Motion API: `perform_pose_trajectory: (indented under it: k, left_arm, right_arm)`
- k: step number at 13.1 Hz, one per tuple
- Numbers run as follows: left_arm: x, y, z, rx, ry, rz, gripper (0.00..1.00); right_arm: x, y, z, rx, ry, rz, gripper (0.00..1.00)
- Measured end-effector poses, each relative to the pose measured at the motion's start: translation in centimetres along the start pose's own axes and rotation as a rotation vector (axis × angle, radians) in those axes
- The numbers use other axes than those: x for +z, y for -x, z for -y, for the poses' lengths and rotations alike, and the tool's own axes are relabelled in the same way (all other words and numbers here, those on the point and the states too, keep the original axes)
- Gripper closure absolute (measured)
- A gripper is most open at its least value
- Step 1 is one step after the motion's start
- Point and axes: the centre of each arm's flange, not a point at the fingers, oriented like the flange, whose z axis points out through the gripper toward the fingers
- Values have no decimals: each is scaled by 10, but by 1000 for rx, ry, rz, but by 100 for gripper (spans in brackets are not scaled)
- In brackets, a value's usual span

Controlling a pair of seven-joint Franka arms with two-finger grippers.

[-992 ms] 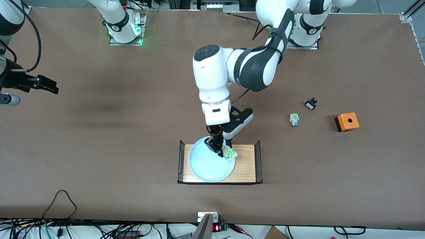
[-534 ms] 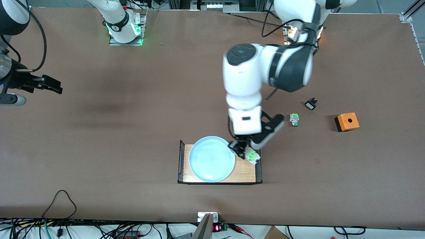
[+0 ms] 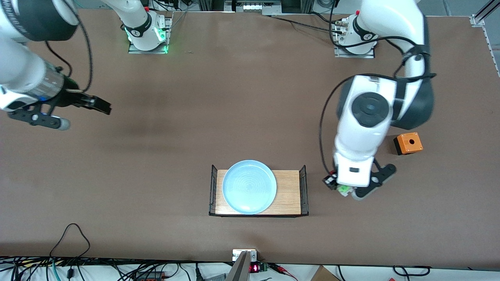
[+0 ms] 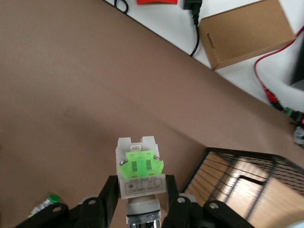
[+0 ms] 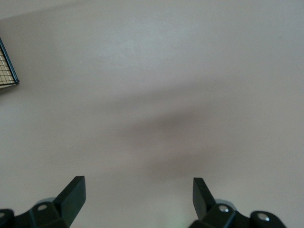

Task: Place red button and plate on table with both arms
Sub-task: 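Carry the switch with the left gripper while the right gripper moves out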

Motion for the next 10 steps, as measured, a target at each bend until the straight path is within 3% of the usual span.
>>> perform_pose_trajectory:
  k: [2,5,8,10]
  left_arm:
    - [18,-22,39,77,-3,73,55]
    - [55,-58,104,173,23,179,55]
    - [96,-79,154,243,72,211,55]
    - [129,-79,178,280,101,190,55]
  right_arm:
    - [6,14,37,47,-20,13,0]
    - [17,32,99,172,-99,6,0]
    - [39,48,162,263,-140,-36,0]
    - [59,57,196,322,-163,-56,0]
